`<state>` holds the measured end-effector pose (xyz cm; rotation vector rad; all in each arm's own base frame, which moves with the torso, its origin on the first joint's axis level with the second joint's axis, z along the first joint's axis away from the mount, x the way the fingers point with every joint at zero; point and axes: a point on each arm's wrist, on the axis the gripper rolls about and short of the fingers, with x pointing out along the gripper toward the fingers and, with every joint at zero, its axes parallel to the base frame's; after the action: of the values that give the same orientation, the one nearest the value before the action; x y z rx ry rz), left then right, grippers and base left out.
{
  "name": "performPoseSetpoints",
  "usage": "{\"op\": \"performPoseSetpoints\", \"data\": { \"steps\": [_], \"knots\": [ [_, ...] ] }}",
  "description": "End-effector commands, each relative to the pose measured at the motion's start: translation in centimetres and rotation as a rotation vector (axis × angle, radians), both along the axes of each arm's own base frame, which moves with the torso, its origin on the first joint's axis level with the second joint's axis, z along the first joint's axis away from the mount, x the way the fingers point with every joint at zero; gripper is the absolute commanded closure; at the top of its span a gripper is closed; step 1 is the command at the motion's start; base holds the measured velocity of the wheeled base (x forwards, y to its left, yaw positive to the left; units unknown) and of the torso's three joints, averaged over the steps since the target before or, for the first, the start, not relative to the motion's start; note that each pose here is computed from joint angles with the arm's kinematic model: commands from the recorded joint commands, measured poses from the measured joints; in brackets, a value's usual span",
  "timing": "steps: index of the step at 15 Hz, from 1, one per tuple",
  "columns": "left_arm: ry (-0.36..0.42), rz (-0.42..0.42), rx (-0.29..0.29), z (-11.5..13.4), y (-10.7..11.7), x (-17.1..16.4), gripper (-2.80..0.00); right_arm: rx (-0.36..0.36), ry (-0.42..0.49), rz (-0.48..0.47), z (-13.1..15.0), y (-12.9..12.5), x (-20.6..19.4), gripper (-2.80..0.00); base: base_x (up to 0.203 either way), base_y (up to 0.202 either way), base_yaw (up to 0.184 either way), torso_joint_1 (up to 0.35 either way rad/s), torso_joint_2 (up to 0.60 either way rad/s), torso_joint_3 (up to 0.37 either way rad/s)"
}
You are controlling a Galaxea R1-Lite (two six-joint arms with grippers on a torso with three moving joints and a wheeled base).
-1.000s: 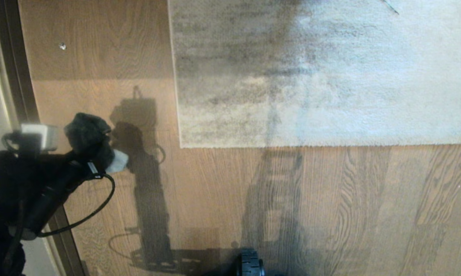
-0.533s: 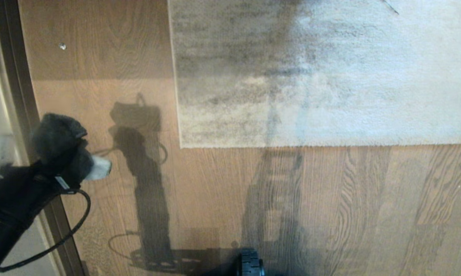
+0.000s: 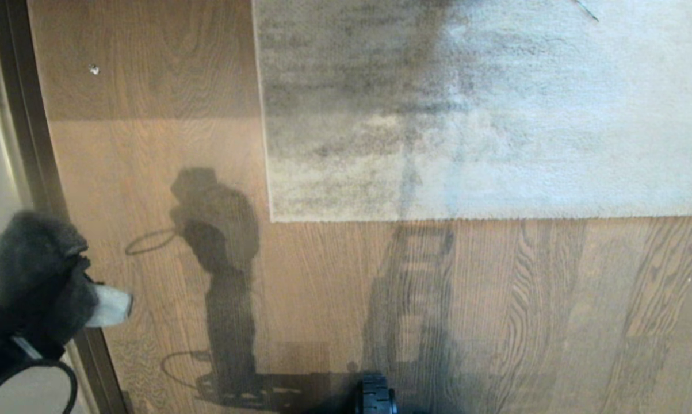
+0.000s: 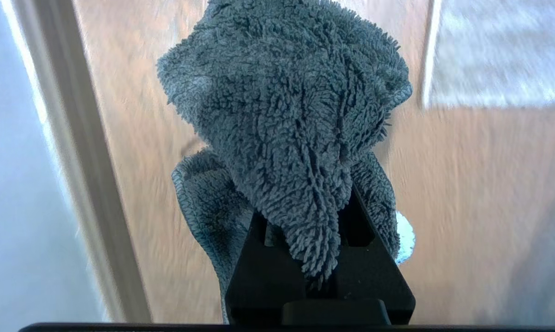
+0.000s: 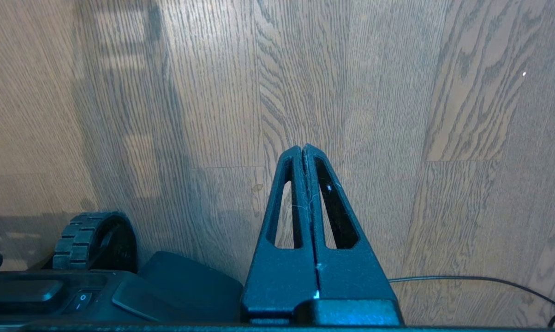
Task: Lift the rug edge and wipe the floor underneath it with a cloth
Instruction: Lift up the carpet
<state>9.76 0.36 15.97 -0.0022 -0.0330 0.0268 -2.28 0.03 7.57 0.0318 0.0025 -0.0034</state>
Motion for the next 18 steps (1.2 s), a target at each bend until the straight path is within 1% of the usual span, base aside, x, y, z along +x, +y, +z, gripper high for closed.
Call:
{"op": "performPoseSetpoints", "data": {
  "steps": [1,4,6,8,11,12,14,16,18],
  "knots": [
    [-0.053,-0.002,0.005,-0.2,-0.2,-4.1,0.0,0.0,-0.001,0.0,0.0,0.0,0.0,0.0,0.0,0.0,0.0,0.0,0.0,0.0],
    [-0.015,-0.02,0.007,-2.7,-0.3,-7.3,0.0,0.0,-0.001,0.0,0.0,0.0,0.0,0.0,0.0,0.0,0.0,0.0,0.0,0.0],
    [0.019,-0.051,0.006,-4.3,-0.4,-8.6,0.0,0.0,0.0,0.0,0.0,0.0,0.0,0.0,0.0,0.0,0.0,0.0,0.0,0.0],
    [0.034,-0.071,0.005,-5.5,-0.4,-9.8,0.0,0.0,0.0,-0.001,0.0,0.0,0.0,0.0,0.0,0.0,0.0,0.0,0.0,0.0],
    [0.058,-0.057,0.001,-7.0,-0.4,-10.9,0.0,0.0,0.0,0.0,0.0,0.0,0.0,0.0,0.0,0.0,0.0,0.0,0.0,0.0],
    [0.061,-0.049,0.002,-7.5,-0.4,-11.3,0.0,0.0,-0.001,0.0,0.0,0.0,0.0,0.0,0.0,0.0,0.0,0.0,0.0,0.0],
    [0.044,-0.039,0.001,-8.2,-0.4,-11.8,0.0,0.0,-0.001,0.0,0.0,0.0,0.0,0.0,0.0,0.0,0.0,0.0,0.0,0.0],
    [0.024,-0.036,0.001,-8.3,-0.4,-12.1,0.0,0.0,0.0,0.0,0.0,0.0,0.0,0.0,0.0,0.0,0.0,0.0,0.0,0.0],
    [0.024,-0.036,0.002,-8.3,-0.4,-12.1,0.0,0.0,0.0,0.0,0.0,0.0,0.0,0.0,0.0,0.0,0.0,0.0,0.0,0.0]
  ]
}}
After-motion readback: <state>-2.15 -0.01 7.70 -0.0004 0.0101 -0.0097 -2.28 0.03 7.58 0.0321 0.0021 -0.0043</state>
